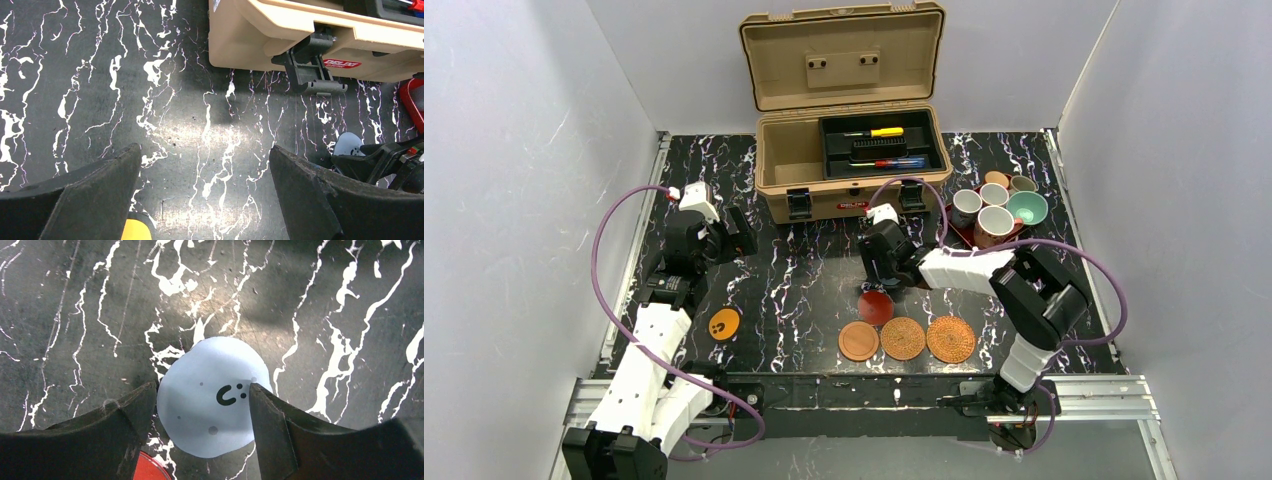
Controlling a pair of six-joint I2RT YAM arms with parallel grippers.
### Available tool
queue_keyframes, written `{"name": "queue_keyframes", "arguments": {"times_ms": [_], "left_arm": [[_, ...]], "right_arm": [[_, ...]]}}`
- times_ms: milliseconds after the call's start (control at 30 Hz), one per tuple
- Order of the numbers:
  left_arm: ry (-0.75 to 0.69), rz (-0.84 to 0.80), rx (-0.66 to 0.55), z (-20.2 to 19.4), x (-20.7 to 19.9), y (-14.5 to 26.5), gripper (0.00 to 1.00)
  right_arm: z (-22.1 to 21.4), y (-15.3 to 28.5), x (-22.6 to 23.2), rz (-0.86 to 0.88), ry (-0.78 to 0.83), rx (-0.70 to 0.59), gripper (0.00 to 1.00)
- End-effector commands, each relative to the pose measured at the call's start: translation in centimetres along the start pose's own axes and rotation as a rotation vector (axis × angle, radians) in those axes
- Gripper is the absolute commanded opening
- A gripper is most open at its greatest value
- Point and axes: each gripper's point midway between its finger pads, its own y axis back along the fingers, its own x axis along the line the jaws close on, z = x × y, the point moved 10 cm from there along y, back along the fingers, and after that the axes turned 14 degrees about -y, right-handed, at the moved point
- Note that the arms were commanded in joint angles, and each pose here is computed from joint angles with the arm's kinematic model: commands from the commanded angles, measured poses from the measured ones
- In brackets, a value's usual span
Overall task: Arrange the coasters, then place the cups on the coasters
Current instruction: Move the coaster to the center of the board.
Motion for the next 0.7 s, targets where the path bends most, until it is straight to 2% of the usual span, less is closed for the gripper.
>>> {"name": "queue_keyframes", "arguments": {"times_ms": [0,167,300,667], "left_arm": [[0.004,-0.007,-0.014,0.6,-0.1,0.2,0.98],[0.003,-0.003,-0.013,0.6,0.0,0.2,0.98],[0.005,-0.007,-0.012,0.6,-0.1,0.3,0.98],[0.006,-0.009,-0.014,0.6,-0.1,0.3,0.98]], "right_arm": [[-2.0,0.7,-2.1,-0.116,0.016,0.067,0.75],[-2.6,1.3,-2.7,-0.137,-0.012,0.071,0.74],[-2.8,2.3,-2.7,-0.079,-0.034,0.071,0.75],[2.8,3.9,0.2,0.100,-0.036,-0.092,0.92]]}}
